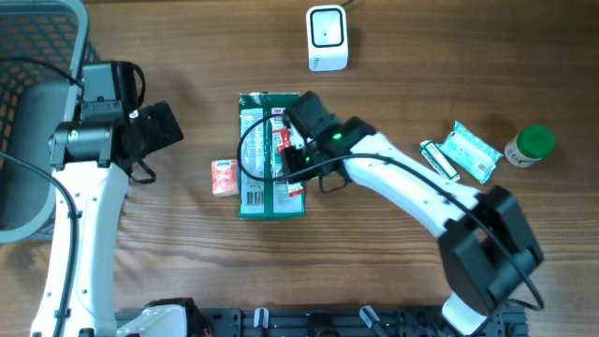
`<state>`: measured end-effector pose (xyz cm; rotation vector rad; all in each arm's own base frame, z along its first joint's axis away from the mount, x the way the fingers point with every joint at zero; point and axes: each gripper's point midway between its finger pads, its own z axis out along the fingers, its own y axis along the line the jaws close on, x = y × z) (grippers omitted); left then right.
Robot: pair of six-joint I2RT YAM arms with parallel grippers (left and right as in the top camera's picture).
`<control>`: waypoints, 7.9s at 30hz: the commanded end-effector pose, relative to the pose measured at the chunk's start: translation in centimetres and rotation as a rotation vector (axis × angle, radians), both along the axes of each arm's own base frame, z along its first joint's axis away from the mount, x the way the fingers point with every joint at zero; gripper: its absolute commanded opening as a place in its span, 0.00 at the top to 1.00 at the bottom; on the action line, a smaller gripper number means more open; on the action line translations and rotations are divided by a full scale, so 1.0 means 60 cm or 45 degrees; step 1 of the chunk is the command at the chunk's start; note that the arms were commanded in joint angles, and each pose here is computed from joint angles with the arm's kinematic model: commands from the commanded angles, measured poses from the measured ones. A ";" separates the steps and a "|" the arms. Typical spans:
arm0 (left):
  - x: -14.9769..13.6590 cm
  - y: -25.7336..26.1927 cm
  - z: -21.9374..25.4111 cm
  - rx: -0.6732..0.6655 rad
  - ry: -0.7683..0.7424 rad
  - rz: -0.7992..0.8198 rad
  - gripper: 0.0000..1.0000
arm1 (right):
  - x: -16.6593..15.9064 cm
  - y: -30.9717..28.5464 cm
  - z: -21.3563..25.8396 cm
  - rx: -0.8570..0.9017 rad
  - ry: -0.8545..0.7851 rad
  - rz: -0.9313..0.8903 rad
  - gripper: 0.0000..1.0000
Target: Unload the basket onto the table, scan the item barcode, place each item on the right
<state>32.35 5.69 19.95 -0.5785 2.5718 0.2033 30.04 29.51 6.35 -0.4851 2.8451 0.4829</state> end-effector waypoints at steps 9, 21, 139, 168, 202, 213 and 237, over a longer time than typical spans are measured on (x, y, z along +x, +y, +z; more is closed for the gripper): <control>0.002 0.007 0.016 0.015 -0.039 0.025 0.00 | -0.004 -0.006 -0.095 -0.116 0.125 -0.088 0.61; 0.002 0.007 0.016 0.015 -0.039 0.024 0.00 | -0.014 0.003 -0.102 -0.090 0.167 -0.070 0.69; 0.002 0.007 0.016 0.015 -0.039 0.025 0.00 | 0.454 -0.279 0.113 -1.503 -1.069 0.555 0.96; 0.002 0.007 0.016 0.015 -0.039 0.024 0.00 | 0.453 -0.270 0.048 -1.367 -1.034 0.450 0.96; 0.002 0.007 0.016 0.015 -0.039 0.024 0.00 | 0.031 -0.519 0.036 -0.638 0.203 -0.380 0.37; 0.002 0.007 0.016 0.015 -0.039 0.024 0.00 | 0.100 -0.269 0.068 0.124 -0.004 -0.087 0.55; 0.002 0.007 0.016 0.015 -0.039 0.025 0.00 | 0.103 -0.130 -0.122 -0.259 -0.054 0.114 0.30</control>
